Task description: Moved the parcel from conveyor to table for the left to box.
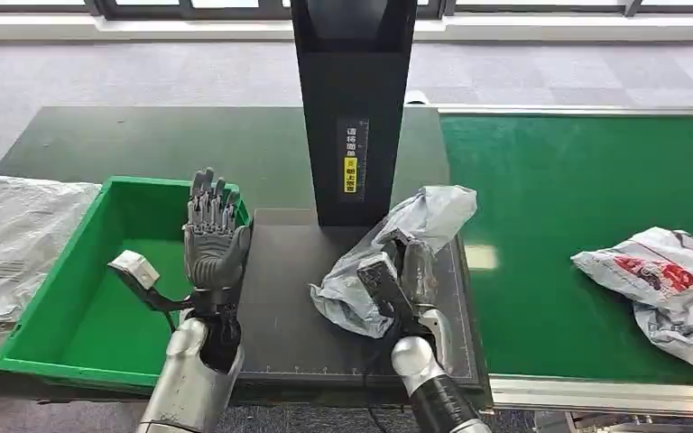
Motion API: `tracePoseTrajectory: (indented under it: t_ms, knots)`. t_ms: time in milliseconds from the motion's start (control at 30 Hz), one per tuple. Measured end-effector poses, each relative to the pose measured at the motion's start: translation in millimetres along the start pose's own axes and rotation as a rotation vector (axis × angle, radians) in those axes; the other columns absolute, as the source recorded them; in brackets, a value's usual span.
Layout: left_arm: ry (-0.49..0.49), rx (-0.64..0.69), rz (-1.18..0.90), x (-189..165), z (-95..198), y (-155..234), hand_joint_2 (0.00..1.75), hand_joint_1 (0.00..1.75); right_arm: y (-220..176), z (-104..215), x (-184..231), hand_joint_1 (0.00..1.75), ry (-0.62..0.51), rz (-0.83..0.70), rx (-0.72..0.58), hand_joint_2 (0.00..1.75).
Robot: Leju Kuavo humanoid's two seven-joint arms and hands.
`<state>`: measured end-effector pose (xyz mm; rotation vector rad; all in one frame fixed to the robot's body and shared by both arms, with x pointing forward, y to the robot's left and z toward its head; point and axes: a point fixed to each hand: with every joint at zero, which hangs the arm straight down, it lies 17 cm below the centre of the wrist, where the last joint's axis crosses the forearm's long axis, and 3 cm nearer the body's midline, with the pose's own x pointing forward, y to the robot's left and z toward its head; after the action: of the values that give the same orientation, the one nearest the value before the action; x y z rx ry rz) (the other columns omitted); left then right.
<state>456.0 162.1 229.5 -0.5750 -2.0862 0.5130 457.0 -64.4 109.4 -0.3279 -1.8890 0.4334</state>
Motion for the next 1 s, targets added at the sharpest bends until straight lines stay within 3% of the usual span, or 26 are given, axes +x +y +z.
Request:
tracePoseTrajectory:
  t_ms: [267, 367, 400, 433, 600, 733, 1000]
  knots:
    - [0.000, -0.001, 0.001, 0, 0, 0, 1.75, 0.00, 18, 4, 0, 1.75, 0.017, -0.140, 0.065, 1.75]
    - [0.000, -0.001, 0.001, 0, 0, 0, 1.75, 0.00, 18, 4, 6, 1.75, 0.014, -0.313, 0.054, 1.75]
    - [0.000, -0.001, 0.001, 0, 0, 0, 1.75, 0.00, 17, 3, 9, 1.31, 0.009, -0.351, 0.039, 1.75]
    - [0.000, 0.000, 0.001, 0, 0, 0, 1.75, 0.00, 18, 2, 14, 0.00, 0.001, -0.378, 0.032, 1.75]
    - [0.000, 0.003, 0.000, 0, 0, 0, 1.75, 0.00, 24, -8, 56, 0.00, -0.079, -0.482, 0.048, 1.75]
    - [-0.002, 0.002, -0.001, 0, 0, 0, 1.75, 0.00, 18, -15, 84, 0.00, -0.157, -0.476, 0.036, 1.75]
    - [-0.004, 0.001, -0.002, 1, -1, -1, 1.75, 0.00, 7, -21, 102, 0.00, -0.211, -0.480, 0.014, 1.75]
